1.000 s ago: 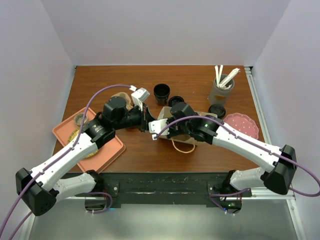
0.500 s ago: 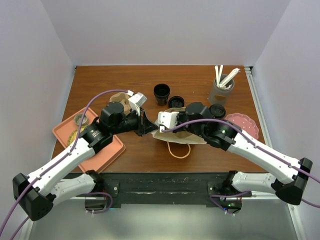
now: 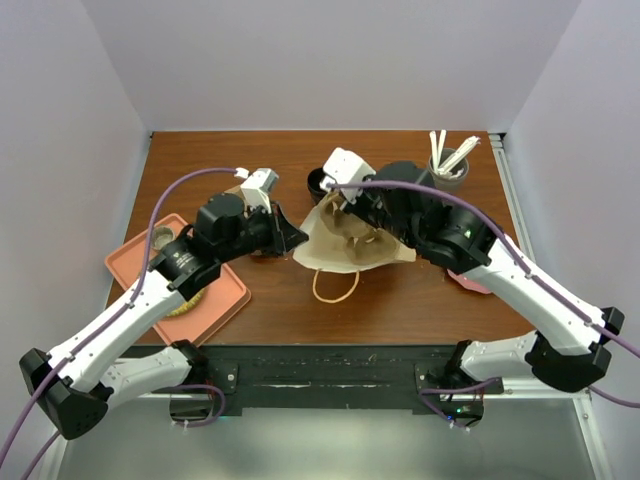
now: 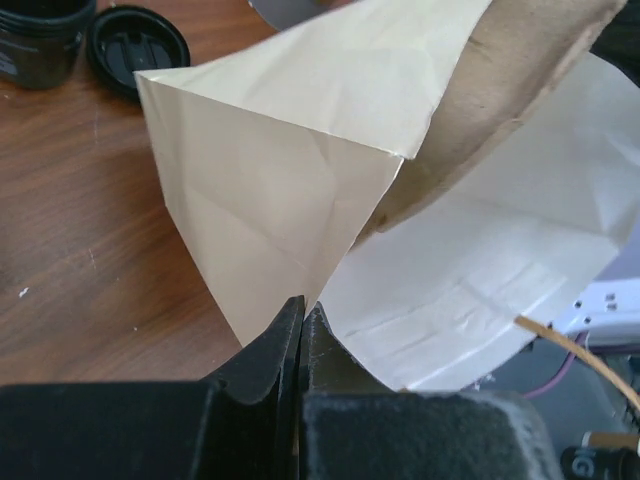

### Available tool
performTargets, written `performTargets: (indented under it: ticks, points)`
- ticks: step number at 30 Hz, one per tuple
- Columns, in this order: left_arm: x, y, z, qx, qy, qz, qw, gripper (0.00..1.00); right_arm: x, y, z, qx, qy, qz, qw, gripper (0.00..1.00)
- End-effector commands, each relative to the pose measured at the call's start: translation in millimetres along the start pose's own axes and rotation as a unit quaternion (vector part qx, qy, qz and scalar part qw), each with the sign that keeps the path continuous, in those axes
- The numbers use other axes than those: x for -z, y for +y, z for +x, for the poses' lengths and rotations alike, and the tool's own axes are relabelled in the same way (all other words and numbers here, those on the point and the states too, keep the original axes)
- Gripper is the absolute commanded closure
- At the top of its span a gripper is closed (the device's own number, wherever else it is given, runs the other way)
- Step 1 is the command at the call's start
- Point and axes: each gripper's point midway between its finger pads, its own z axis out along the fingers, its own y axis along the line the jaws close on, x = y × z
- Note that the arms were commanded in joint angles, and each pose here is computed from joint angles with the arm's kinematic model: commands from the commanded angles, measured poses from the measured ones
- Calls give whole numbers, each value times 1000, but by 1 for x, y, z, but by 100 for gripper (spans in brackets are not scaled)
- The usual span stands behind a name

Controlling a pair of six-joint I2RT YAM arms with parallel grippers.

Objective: Pack the takeout coffee

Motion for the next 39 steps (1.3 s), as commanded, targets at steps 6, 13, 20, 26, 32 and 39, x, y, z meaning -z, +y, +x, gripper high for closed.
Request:
performTargets:
  ticks: [6, 13, 20, 26, 32, 39]
  points:
    - [12, -3, -19, 136, -2, -71, 988, 100, 36, -39, -20, -145, -37, 72, 986, 100]
    - [11, -21, -31, 158, 3, -46, 986, 100, 43, 14, 1, -126, -99, -31, 987, 100]
    - [9, -18, -25, 100, 60, -64, 991, 89, 39, 11, -13, -109, -128, -30, 985, 100]
    - [8, -20, -54, -8, 39, -65, 997, 99, 35, 38, -15, -83, -118, -103, 984, 100]
    - [-16, -28, -67, -90, 55, -33, 994, 100, 32, 60, 0, -71, -76, -156, 982, 100]
    - [-24, -45, -63, -130, 49, 40, 990, 100, 7, 72, 18, -76, -14, -158, 984, 100]
